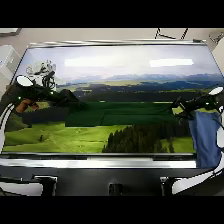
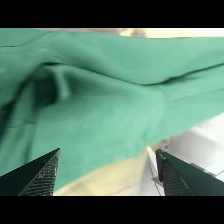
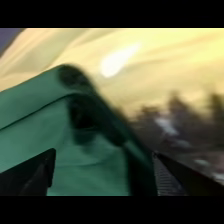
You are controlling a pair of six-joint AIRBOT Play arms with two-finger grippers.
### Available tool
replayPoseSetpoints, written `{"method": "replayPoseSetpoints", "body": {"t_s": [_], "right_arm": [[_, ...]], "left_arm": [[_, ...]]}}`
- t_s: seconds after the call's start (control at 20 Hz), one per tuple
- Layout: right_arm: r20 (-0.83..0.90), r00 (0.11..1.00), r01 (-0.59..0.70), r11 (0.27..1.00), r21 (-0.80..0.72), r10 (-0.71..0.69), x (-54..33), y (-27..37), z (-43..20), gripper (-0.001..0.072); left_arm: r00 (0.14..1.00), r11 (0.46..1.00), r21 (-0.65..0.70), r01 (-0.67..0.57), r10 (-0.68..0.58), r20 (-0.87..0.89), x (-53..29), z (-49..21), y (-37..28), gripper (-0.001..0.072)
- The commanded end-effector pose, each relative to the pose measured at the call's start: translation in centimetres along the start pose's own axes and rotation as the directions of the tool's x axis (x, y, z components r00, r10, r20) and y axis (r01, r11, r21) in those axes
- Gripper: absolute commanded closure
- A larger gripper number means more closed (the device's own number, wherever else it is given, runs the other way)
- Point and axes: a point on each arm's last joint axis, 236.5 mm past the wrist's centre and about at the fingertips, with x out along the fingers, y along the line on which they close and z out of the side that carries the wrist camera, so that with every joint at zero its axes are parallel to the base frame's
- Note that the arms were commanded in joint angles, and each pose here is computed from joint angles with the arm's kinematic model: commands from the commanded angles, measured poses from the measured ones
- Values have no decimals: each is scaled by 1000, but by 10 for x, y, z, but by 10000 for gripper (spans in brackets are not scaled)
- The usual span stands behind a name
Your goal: Fold the clothes and pants, and hang the long-sleeved shirts on hangers.
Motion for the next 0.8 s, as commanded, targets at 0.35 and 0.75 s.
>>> {"method": "replayPoseSetpoints", "body": {"t_s": [0.35, 0.75], "right_arm": [[-41, 961, -274, 929, -249, 273, -37, 113, -27, 664], [100, 932, -271, 852, -448, 349, -169, 199, -119, 663]], "left_arm": [[983, 981, 195, 10, -45, 175, 80, 14, -109, 485], [976, 968, -157, 197, -177, 130, 232, -50, -182, 684]]}}
